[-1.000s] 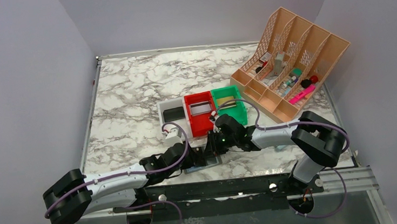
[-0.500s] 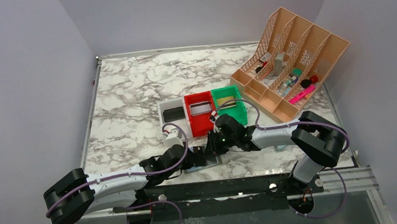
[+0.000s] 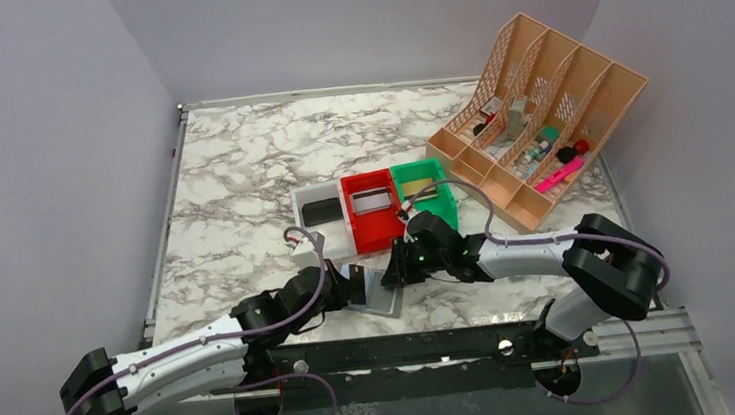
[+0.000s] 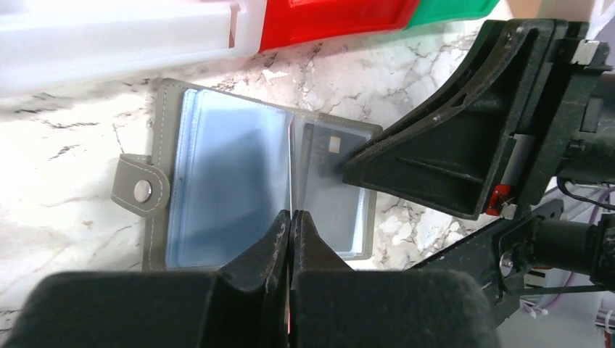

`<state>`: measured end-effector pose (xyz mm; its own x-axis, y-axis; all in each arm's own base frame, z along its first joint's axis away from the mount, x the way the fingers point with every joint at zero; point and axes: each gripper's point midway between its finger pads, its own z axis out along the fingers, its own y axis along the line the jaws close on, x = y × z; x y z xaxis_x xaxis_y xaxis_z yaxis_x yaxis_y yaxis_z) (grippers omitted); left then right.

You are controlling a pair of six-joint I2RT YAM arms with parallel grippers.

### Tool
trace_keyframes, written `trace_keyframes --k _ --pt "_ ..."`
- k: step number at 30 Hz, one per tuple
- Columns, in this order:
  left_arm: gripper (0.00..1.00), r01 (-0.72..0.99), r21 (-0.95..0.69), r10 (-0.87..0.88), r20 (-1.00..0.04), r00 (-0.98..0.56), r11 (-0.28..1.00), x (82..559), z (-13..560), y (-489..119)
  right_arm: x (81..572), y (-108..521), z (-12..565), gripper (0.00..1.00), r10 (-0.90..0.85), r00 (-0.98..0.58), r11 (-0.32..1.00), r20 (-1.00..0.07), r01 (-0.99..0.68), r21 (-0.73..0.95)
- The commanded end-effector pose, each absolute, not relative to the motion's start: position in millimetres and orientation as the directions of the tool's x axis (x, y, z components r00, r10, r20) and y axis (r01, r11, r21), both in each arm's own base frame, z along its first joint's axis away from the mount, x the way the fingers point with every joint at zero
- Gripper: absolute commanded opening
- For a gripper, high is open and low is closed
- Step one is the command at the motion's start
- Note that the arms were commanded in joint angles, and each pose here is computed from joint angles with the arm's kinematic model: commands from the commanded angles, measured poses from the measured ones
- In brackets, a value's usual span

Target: Take the credit cards out of the card holder

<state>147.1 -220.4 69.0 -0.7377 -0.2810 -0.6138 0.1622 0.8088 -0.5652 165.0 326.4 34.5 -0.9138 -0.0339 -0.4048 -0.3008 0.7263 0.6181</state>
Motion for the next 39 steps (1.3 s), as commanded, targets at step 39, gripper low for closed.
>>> trace_keyframes --k 39 --pt "0.0 0.547 -0.77 -0.22 -0.625 -0.749 0.327 139 179 -279 152 321 155 0.58 0.256 -0.781 0.35 -0.569 -0.474 0.808"
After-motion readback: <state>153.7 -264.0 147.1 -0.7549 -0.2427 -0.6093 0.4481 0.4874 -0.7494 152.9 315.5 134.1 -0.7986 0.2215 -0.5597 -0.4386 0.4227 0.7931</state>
